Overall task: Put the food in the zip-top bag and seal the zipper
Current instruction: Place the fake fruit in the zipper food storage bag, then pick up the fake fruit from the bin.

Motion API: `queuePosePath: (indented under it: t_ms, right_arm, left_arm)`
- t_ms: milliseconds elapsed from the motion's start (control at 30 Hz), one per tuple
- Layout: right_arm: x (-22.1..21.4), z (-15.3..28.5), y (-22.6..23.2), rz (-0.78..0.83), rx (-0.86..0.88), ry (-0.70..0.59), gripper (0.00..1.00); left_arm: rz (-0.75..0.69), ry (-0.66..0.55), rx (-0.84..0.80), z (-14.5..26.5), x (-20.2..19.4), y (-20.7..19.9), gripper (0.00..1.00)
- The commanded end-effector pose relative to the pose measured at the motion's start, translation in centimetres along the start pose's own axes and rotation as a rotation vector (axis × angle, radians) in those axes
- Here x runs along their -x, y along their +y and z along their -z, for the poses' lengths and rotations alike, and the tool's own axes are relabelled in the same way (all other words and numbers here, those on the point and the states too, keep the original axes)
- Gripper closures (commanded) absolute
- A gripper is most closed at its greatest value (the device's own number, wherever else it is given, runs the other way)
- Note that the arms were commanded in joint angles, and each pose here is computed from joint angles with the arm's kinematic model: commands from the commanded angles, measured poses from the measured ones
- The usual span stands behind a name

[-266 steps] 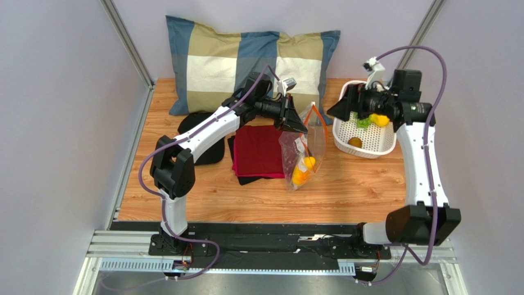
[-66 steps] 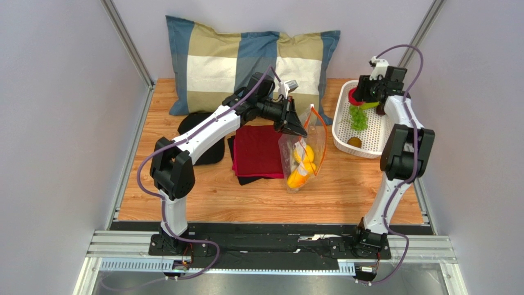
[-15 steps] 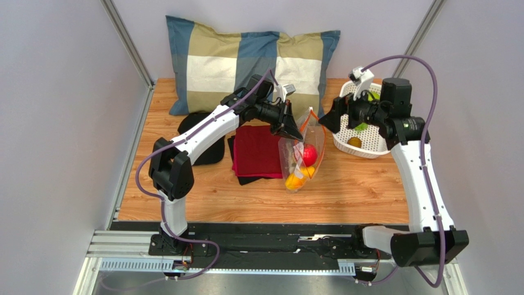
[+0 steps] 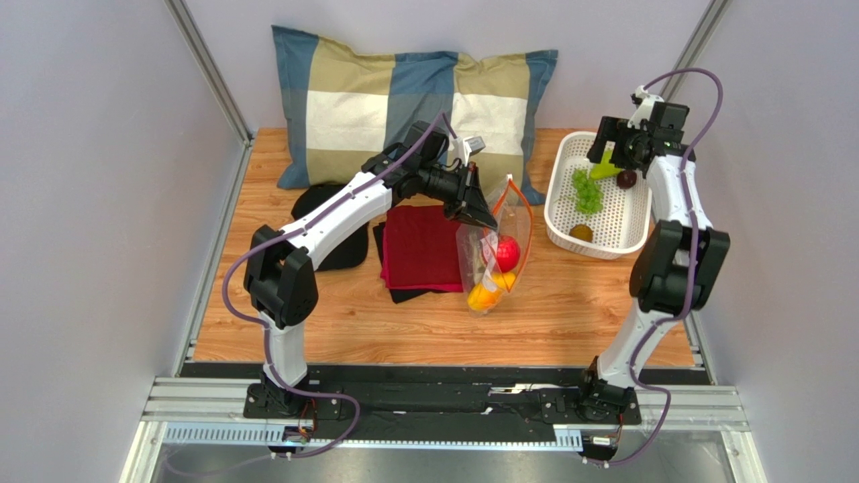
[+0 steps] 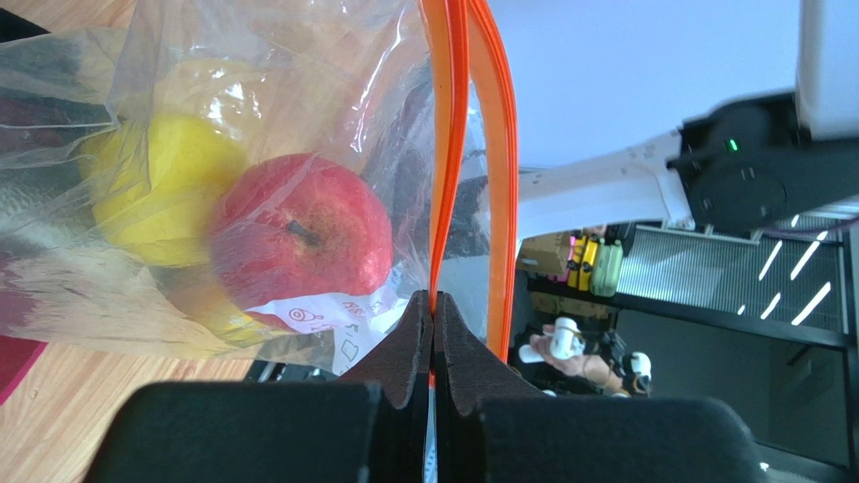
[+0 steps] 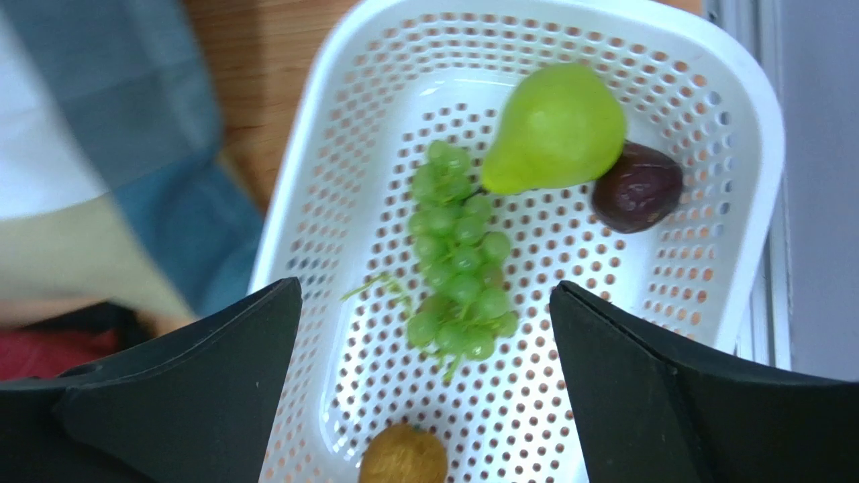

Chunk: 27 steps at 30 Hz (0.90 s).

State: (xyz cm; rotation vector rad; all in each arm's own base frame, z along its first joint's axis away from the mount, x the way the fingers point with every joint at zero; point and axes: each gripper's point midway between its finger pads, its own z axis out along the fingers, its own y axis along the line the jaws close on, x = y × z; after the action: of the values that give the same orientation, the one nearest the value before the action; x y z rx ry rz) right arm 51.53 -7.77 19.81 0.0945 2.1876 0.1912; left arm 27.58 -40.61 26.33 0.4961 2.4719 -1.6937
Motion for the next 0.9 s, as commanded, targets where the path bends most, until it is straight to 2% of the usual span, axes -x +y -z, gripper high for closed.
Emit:
queuePosePath:
  t_ms: [0,200,400,600,700,867]
  right_arm:
    - [4.9,-3.9,-5.0,-0.098,-0.258,-0.117,0.03]
    - [2.9,-9.3,-6.8,-0.146,-0.274,-0.089,0.05]
    - [1.6,-12.5,-8.7,-0.158,-0.349,-0.102,0.06]
    - [0.1,-14.6,-8.9,-0.146,-0.339,-0.085,0.07]
    - [0.1,-14.7,-8.6,-0.133,-0.321,-0.084,0.12]
    - [1.6,-11.9,-7.7,-0.090,-0.299,-0.105,0.33]
  left_arm:
    - [-0.065,-0.035,-0.043,0.8,1.0,-2.2,1.00]
    - [-0.046,-0.037,-0.032,1.0,1.1,-1.2,1.00]
    - [-0.044,-0.040,-0.028,1.0,1.5,-0.9,1.00]
    - [-0.029,-0.034,-0.021,0.8,1.5,-0.3,1.00]
    - [-0.024,-0.030,-0.018,0.7,1.5,0.1,1.00]
    - [-0.041,-0.032,-0.022,1.0,1.4,-0.5,1.00]
